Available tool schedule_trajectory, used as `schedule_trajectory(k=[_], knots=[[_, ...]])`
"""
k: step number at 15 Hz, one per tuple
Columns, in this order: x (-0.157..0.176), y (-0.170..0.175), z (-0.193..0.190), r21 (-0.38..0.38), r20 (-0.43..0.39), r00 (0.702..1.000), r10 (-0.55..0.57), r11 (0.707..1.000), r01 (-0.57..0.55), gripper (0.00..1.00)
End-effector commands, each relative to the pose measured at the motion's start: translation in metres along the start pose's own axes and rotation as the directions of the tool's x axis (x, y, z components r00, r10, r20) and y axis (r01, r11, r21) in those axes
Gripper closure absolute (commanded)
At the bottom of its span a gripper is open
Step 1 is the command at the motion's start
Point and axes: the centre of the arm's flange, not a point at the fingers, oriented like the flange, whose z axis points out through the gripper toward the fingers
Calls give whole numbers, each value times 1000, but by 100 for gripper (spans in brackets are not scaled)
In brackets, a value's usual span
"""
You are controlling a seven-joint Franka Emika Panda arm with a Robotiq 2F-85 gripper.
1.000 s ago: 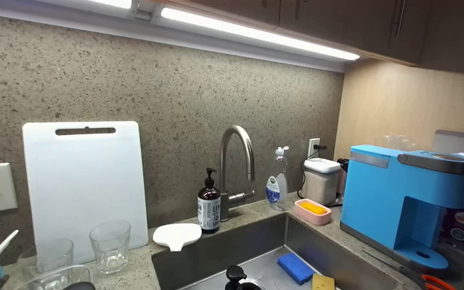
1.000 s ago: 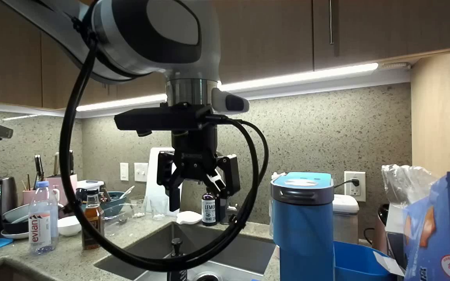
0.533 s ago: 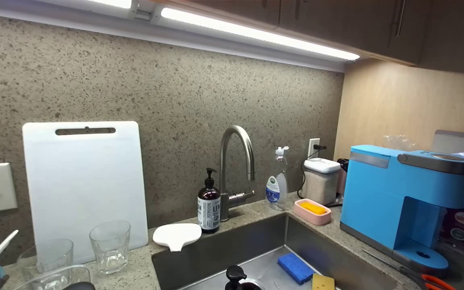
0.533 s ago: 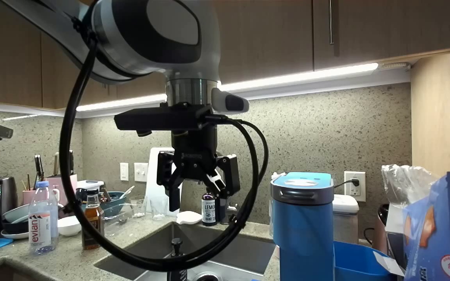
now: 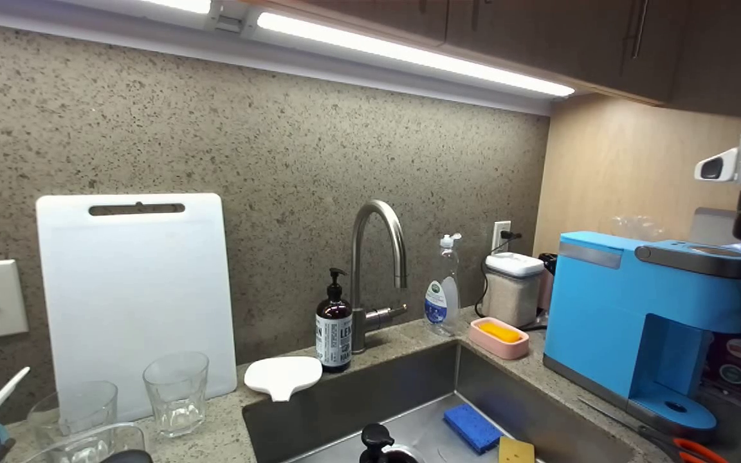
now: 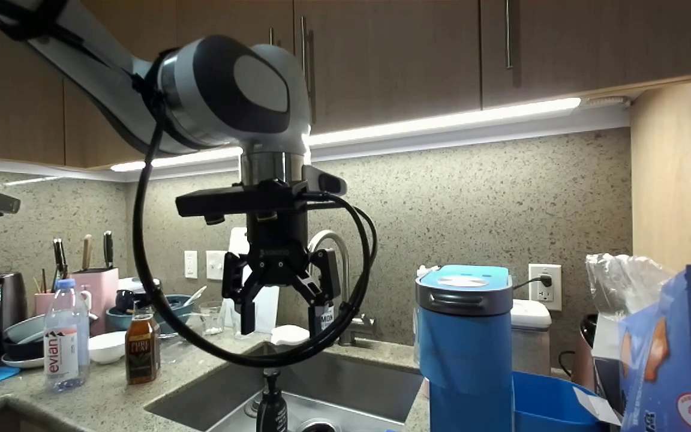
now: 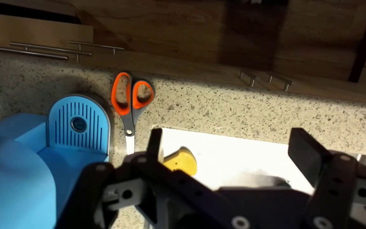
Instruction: Open the tab
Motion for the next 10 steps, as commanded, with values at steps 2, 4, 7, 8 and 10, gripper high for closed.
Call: schedule_trajectory(k=[2, 4, 7, 8, 10], knots=[[46, -21, 10, -32, 70, 993, -99, 994, 101, 0], [34, -24, 10, -19, 57, 995, -76, 997, 77, 0], [44, -25, 13, -20, 72, 994, -84, 996, 86, 0], [45, -25, 13, -20, 73, 994, -84, 996, 86, 0], [45, -25, 13, -20, 73, 994, -84, 996, 86, 0]])
